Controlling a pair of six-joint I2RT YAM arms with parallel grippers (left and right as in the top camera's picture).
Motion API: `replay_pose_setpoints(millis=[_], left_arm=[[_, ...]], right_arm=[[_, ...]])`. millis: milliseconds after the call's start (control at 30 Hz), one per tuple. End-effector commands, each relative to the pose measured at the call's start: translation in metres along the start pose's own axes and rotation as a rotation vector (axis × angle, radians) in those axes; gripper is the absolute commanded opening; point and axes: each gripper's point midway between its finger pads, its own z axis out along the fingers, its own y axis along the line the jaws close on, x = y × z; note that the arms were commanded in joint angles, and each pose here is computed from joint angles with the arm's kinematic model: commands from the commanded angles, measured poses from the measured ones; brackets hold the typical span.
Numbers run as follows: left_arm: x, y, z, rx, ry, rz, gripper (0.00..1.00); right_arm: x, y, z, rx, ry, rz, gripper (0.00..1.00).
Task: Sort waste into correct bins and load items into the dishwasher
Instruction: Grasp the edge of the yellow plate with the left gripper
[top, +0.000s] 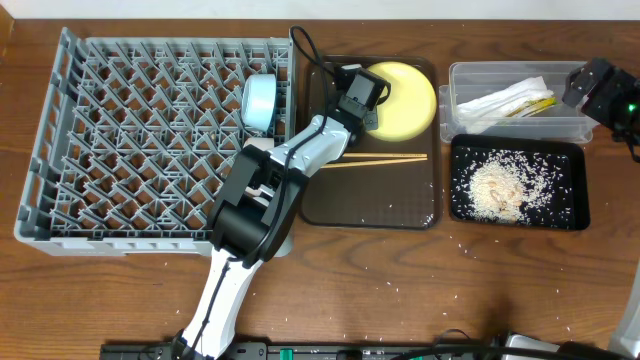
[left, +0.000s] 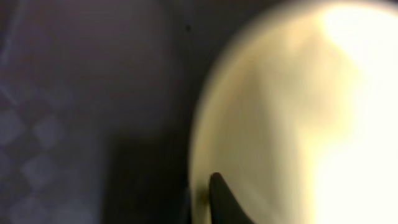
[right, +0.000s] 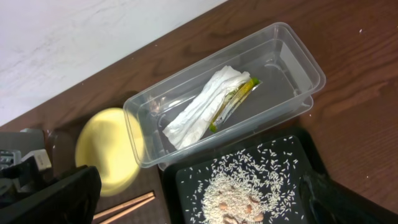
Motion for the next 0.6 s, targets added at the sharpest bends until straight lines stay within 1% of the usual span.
replay_pose_setpoints(millis=[0, 100, 200, 333, 400, 467, 567], left_arm=[[0.083, 0.027, 0.03, -0.051, 0.225, 0.017, 0.07], [0.072, 0.03, 0.024, -0.054, 0.215, 0.005, 0.07], [0.051, 0.03, 0.01, -0.046, 0.183, -0.008, 0.08], [0.01, 0.024, -0.023, -0.011, 0.113, 0.019, 0.08], [-0.005, 0.021, -0.042, 0.002, 0.091, 0.034, 0.08], [-0.015, 0.02, -0.062, 0.006, 0.084, 0.033, 0.08], [-0.019, 0.019, -0.086, 0.016, 0.098, 0.034, 0.07]], right_arm=[[-0.005, 0.001, -0.004, -0.006, -0.015, 0.012, 0.99], [-0.005, 0.001, -0.004, -0.006, -0.015, 0.012, 0.99], [-0.005, 0.001, -0.004, -0.006, -0.015, 0.012, 0.99], [-0.005, 0.001, -0.004, -0.006, -0.015, 0.012, 0.99], [-0.005, 0.001, -0.004, -0.006, -0.015, 0.012, 0.99], [-0.005, 0.001, -0.004, -0.006, -0.015, 0.012, 0.99], [-0.005, 0.001, -0.004, -0.006, -0.015, 0.012, 0.99]])
